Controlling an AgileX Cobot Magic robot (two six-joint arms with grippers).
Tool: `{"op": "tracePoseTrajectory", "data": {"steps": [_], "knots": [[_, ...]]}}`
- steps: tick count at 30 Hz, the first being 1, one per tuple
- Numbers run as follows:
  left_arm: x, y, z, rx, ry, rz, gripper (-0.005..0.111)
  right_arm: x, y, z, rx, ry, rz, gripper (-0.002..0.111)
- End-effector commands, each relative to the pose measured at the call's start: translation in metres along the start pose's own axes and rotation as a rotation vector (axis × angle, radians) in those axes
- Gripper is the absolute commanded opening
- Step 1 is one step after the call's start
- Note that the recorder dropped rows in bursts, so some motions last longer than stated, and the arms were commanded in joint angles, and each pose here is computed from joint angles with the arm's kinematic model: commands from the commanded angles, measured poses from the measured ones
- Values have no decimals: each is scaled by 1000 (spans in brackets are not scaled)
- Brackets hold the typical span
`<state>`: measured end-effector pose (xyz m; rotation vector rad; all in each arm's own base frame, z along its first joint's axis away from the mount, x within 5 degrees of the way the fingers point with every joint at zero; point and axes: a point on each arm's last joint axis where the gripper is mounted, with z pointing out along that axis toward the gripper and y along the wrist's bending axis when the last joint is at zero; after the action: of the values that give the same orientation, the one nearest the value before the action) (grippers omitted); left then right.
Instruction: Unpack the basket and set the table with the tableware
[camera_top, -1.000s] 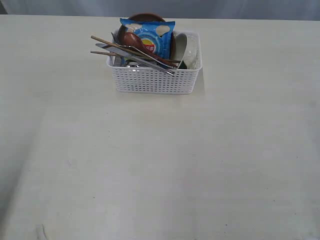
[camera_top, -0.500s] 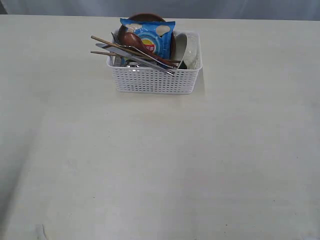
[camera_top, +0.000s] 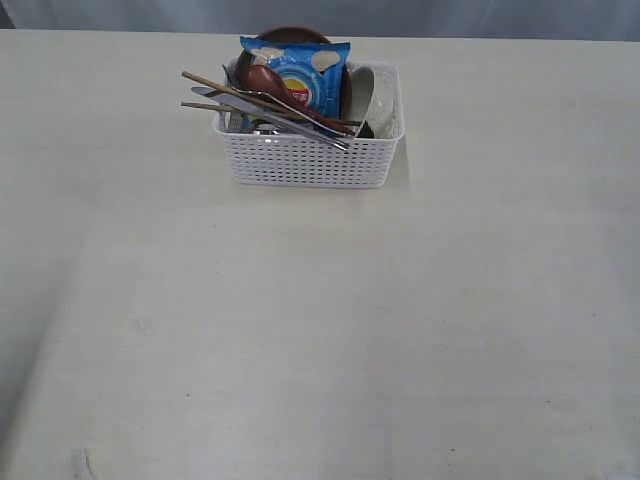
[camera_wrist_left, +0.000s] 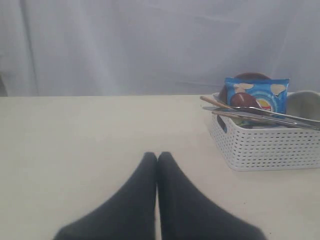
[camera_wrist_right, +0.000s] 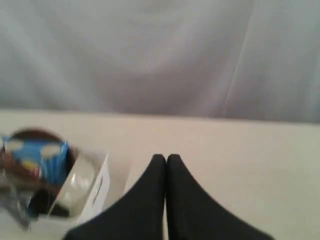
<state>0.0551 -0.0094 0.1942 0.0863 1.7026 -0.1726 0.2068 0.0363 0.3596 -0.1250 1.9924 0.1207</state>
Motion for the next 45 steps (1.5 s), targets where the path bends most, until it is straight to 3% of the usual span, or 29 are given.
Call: {"op": "tracePoseTrajectory", "data": {"steps": [1, 5, 10, 21, 28, 36, 41, 45], "knots": [[0, 0, 0, 3, -7, -7, 0, 17, 39, 61, -125, 468, -186, 0], [0, 0, 0, 3, -7, -7, 0, 33, 74, 101, -192, 685, -292, 0], [0, 0, 0, 3, -7, -7, 0, 39, 109, 131, -270, 742, -290, 0], [0, 0, 0, 3, -7, -7, 0, -3, 167, 138, -410, 525, -374, 0], [0, 0, 0, 3, -7, -7, 0, -3, 202, 144, -516, 479, -597, 0], [0, 0, 0, 3, -7, -7, 0, 15, 238, 183, -537, 661, -677, 0], [0, 0, 0, 3, -7, -7, 0, 20, 249, 212, -479, 754, -762, 1], [0, 0, 0, 3, -7, -7, 0, 17, 255, 224, -474, 720, -758, 13]]}}
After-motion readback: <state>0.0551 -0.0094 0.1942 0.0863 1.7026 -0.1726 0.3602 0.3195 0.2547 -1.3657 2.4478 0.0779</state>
